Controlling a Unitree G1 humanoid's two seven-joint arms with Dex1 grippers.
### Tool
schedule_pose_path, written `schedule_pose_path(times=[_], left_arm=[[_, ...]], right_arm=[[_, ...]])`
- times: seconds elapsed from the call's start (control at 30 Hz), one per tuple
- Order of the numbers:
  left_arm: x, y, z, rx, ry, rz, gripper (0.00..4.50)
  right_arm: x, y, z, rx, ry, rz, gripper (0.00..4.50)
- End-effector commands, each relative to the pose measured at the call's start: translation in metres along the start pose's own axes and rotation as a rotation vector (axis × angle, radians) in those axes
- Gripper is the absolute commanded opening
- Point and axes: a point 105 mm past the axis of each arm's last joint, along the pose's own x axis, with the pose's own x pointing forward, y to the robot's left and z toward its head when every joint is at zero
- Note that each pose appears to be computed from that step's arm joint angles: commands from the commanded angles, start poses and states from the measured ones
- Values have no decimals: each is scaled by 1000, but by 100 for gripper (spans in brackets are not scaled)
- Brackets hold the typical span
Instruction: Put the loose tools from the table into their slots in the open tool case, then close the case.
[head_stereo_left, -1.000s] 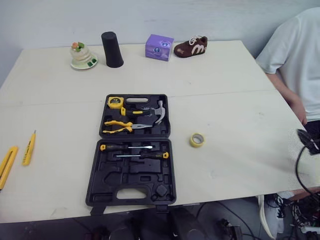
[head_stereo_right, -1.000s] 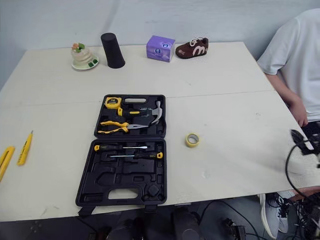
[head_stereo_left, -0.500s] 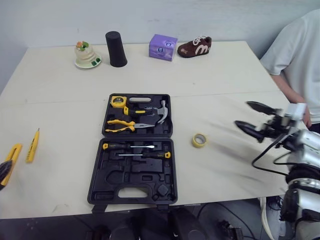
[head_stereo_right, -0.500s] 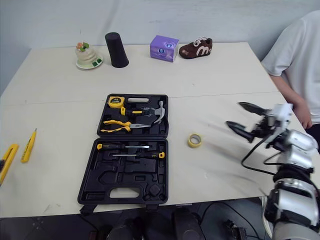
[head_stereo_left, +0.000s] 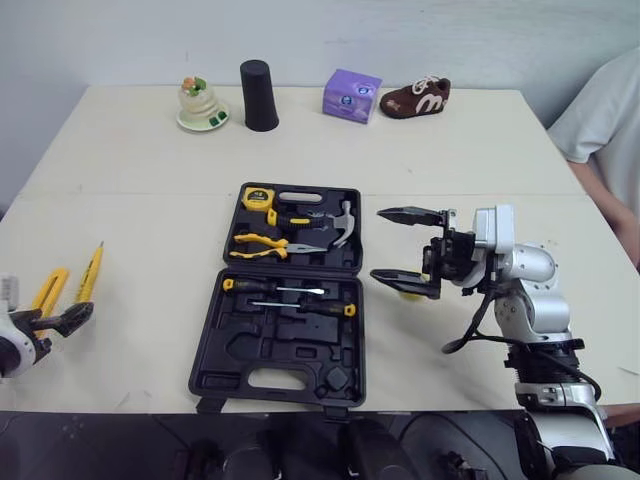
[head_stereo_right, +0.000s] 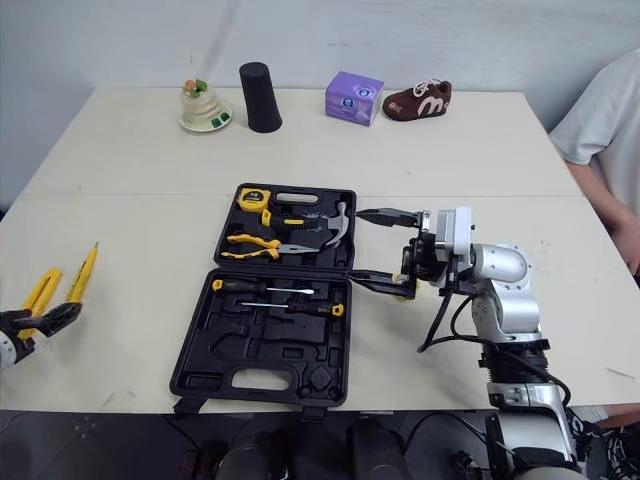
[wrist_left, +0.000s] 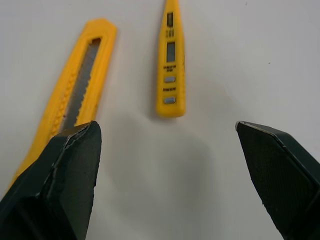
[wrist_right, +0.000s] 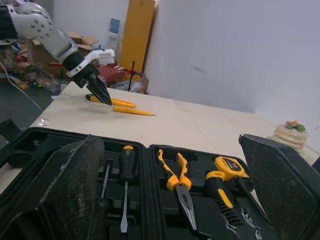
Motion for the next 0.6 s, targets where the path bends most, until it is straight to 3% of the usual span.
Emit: schedule_pose_path(times=[0.03,0.6], left_arm=[[6,6,17,49,-28,42,450],[51,-17,20,42,17,-64,450]], right_arm=[[11,2,16,-45,-42,27,448],[28,10,29,-52,-36,36,448]])
